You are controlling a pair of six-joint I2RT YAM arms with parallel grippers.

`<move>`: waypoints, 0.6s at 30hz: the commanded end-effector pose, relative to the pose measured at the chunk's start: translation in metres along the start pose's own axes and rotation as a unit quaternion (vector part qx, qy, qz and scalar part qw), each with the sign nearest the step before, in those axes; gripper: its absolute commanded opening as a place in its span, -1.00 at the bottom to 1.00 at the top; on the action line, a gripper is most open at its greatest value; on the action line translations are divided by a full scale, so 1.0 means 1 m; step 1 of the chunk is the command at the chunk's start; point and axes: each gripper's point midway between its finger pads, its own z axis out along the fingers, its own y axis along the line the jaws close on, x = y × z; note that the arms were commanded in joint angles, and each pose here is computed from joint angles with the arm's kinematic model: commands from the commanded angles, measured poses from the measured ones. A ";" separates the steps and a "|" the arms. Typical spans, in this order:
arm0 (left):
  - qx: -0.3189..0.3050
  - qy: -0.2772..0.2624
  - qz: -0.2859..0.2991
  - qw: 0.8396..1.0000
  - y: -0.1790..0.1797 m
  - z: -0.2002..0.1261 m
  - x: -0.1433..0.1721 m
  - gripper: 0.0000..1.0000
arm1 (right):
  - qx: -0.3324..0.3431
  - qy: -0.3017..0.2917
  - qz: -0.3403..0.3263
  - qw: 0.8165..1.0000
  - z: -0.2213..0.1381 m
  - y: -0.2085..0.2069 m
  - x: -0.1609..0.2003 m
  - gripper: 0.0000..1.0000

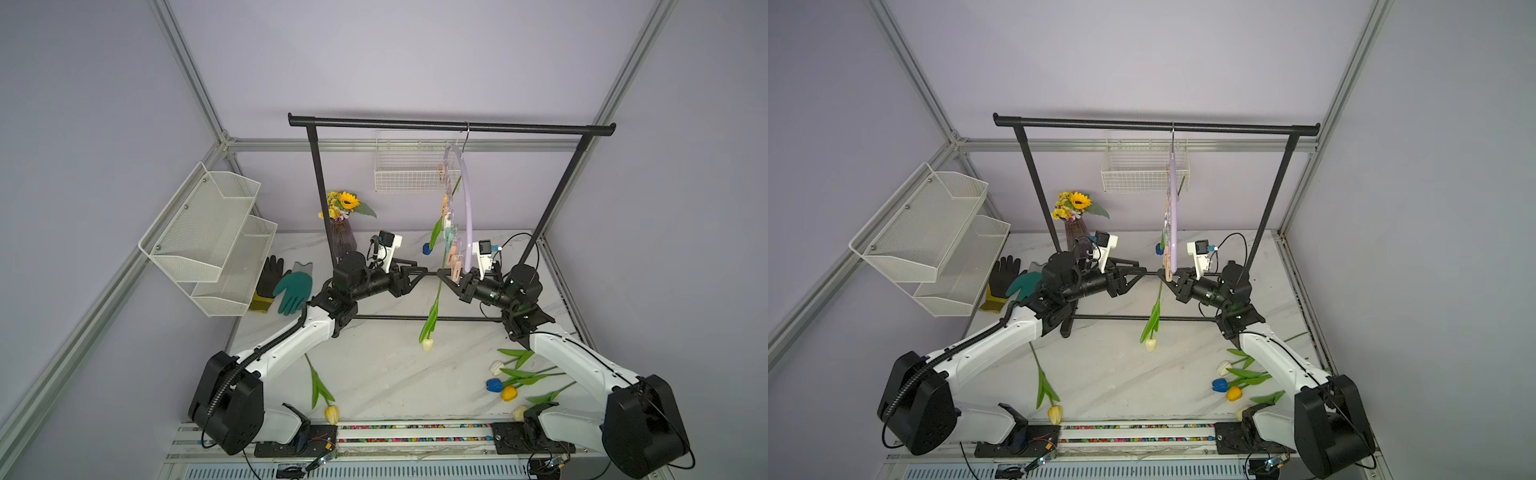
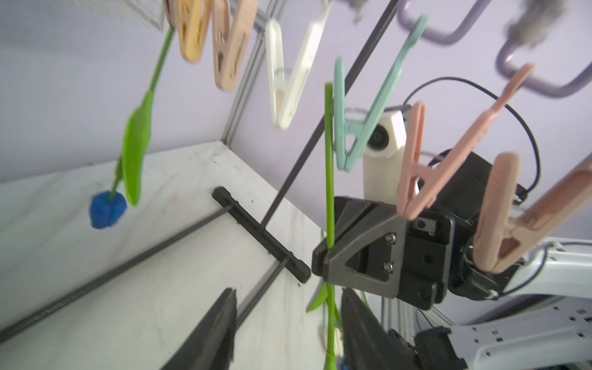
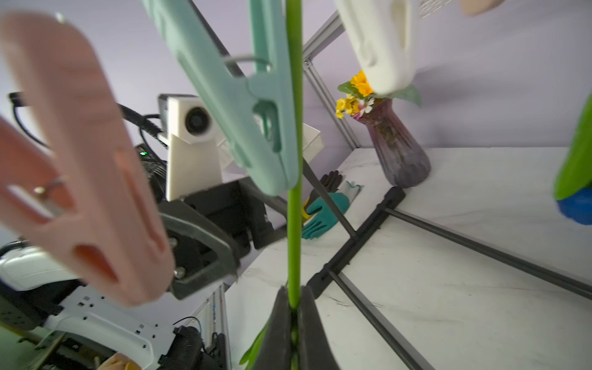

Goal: Dry the flowers on a clothes hanger
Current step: Pick up the flower at the center of the board, then open the clamp at the hanger.

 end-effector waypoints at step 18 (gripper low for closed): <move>-0.070 -0.011 0.178 0.981 0.023 0.037 -0.121 0.04 | 0.352 -0.123 -0.094 0.923 -0.023 -0.094 -0.160 -1.00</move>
